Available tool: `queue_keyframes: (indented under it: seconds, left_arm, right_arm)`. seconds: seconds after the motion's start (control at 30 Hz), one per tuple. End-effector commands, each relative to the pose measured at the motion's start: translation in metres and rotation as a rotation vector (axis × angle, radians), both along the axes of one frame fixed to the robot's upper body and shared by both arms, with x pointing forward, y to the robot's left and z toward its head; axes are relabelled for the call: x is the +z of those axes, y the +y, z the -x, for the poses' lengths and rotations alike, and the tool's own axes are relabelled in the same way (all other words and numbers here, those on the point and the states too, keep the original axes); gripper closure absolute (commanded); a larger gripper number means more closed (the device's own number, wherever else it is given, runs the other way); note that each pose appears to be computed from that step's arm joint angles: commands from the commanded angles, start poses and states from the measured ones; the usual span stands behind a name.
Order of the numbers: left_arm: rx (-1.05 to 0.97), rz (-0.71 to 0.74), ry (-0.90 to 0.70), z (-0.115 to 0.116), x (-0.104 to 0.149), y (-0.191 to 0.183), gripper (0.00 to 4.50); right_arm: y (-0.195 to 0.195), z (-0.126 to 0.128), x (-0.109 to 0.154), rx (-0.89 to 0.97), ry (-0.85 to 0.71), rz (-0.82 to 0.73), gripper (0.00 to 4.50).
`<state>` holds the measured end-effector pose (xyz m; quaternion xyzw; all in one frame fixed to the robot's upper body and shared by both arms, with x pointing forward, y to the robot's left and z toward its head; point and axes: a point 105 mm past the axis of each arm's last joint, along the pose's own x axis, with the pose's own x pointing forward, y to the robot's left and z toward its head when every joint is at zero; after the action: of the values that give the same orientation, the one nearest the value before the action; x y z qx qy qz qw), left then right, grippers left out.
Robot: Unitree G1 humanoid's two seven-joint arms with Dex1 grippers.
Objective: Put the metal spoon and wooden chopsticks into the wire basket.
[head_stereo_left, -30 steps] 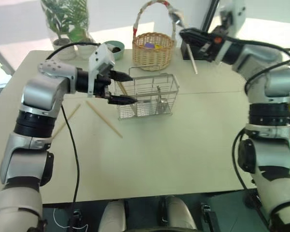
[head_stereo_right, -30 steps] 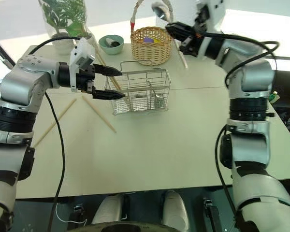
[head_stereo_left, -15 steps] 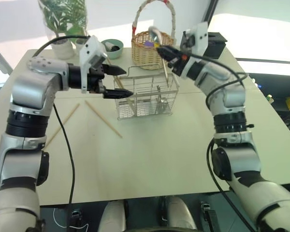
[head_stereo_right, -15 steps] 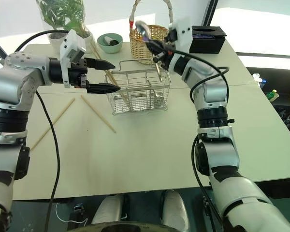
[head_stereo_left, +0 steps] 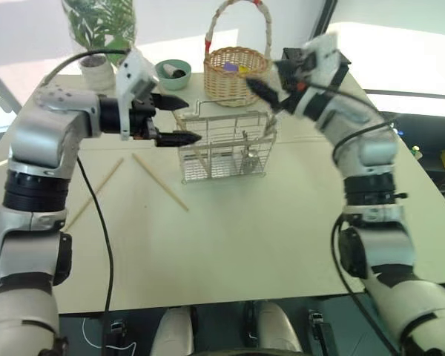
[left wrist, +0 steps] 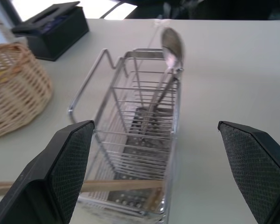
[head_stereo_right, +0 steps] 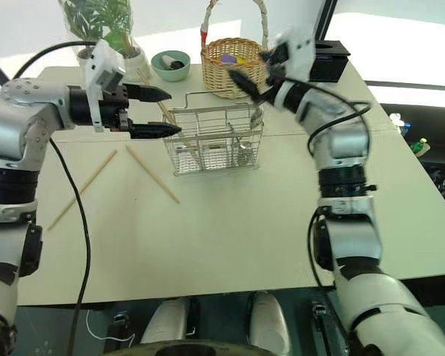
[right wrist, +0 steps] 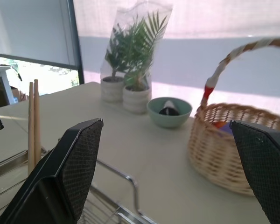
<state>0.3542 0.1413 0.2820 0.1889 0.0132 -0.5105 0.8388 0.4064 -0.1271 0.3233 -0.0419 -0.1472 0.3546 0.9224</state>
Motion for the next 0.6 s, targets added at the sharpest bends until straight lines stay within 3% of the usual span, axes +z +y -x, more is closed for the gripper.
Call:
queue_keyframes:
  seconds: [0.03, 0.17, 0.27, 0.43, 0.6]
  left_arm:
    - [0.113, 0.077, -0.112, 0.004, 0.037, 0.027, 0.00]
    - [0.311, 0.120, -0.122, -0.001, 0.049, 0.068, 0.00]
    - [0.444, 0.090, -0.080, -0.004, 0.039, 0.096, 0.00]
    - [0.663, -0.100, 0.097, -0.021, -0.017, 0.141, 0.00]
    - [0.649, -0.236, 0.234, -0.034, -0.062, 0.149, 0.00]
  right_arm:
    - [-0.005, 0.049, 0.060, 0.181, -0.172, 0.036, 0.02]
    - [-0.003, 0.098, 0.049, 0.398, -0.172, 0.251, 0.02]
    - [-0.001, 0.124, 0.028, 0.507, -0.117, 0.350, 0.02]
    - [0.002, 0.140, -0.008, 0.566, -0.020, 0.410, 0.02]
    - [0.003, 0.139, -0.033, 0.547, 0.039, 0.428, 0.02]
